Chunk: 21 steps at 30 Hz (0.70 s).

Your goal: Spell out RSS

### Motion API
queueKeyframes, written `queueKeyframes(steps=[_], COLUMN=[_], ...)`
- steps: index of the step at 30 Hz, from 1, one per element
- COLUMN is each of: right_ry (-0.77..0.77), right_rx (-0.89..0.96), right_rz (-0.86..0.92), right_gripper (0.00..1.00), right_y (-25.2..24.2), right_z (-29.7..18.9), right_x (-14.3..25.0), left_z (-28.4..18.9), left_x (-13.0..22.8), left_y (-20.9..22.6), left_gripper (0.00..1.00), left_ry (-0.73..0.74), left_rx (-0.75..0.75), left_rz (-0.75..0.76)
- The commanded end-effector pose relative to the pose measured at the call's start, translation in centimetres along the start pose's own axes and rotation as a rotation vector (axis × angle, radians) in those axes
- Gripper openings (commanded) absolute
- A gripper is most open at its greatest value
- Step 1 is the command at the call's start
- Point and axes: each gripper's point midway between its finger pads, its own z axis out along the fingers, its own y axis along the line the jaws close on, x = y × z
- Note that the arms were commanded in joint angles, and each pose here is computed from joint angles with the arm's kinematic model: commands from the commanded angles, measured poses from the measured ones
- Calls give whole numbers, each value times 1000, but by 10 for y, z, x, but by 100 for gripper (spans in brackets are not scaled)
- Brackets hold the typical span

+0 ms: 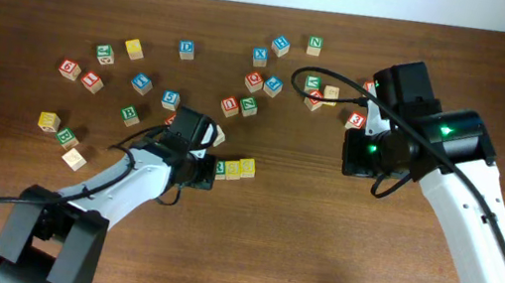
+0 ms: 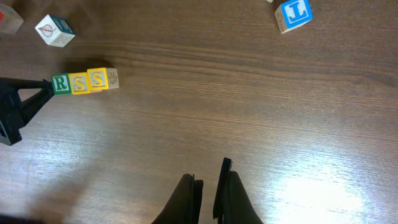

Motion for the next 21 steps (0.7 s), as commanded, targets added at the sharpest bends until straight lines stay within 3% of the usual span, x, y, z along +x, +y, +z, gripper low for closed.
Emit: queueKeyframes(steps=[1, 21], right_ry=[-14, -9], right_rx=[-8, -6], right_rz=[-6, -18], right_gripper=[4, 4], right_y=[0, -1], right_z=[-7, -7], right_x=[1, 2], left_z=[4, 4], left_x=[2, -6], left_y=[-2, -7], left_gripper=[0, 0], left_ry=[7, -25], left_rx=[9, 38], left_rz=[-18, -20])
